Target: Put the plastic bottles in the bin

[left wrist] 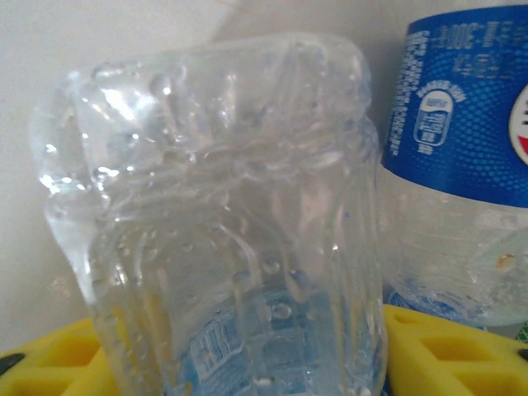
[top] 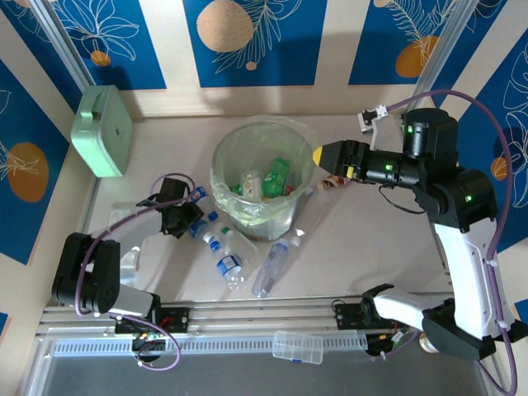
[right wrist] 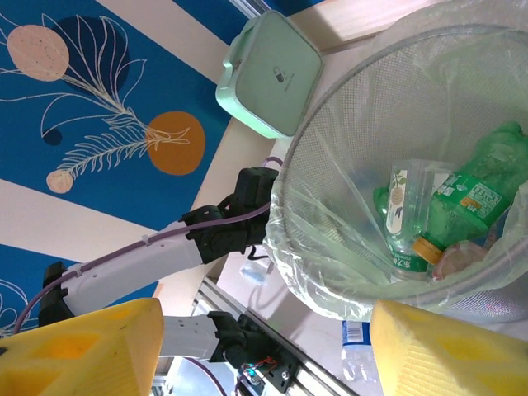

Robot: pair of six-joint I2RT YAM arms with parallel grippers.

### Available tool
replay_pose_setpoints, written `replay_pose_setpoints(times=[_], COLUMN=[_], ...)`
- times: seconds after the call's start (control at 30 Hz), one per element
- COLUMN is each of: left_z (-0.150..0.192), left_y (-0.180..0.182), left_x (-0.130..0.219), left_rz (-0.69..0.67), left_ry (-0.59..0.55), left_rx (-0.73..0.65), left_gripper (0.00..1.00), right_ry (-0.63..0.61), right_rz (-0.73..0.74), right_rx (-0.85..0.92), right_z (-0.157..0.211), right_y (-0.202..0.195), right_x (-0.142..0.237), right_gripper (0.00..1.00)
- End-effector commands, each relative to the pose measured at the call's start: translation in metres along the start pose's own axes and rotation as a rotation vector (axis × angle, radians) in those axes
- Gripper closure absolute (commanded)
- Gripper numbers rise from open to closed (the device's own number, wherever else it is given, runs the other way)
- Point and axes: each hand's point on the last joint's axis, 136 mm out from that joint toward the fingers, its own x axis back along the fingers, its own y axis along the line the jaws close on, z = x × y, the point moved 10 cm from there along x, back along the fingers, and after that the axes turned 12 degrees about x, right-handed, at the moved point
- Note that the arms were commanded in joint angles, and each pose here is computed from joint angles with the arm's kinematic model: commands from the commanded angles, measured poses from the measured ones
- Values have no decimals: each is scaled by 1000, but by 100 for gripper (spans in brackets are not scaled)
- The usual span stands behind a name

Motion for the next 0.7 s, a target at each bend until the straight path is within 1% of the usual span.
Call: replay_pose_setpoints(times=[0.0,0.17,0.33,0.67], left_z=[0,-1,0,0], left_y=[12,5,6,1], left_x=[-6,6,23,76], left_rz=[-81,-21,-20,67], left_ry=[24,12,-6,-55], left_rx=[-9,-47,-78,-80], left_gripper=[49,52,53,54], right_ry=[-12,-8,-27,-70], right_rz=[-35,-29,-12,29], right_rx=[-11,-24,-3,14], right_z=[-6,-11,-18,-28], right_y=[3,0,1,-1], right_x=[0,-8,-7,-11], right_gripper=[32,32,32,33])
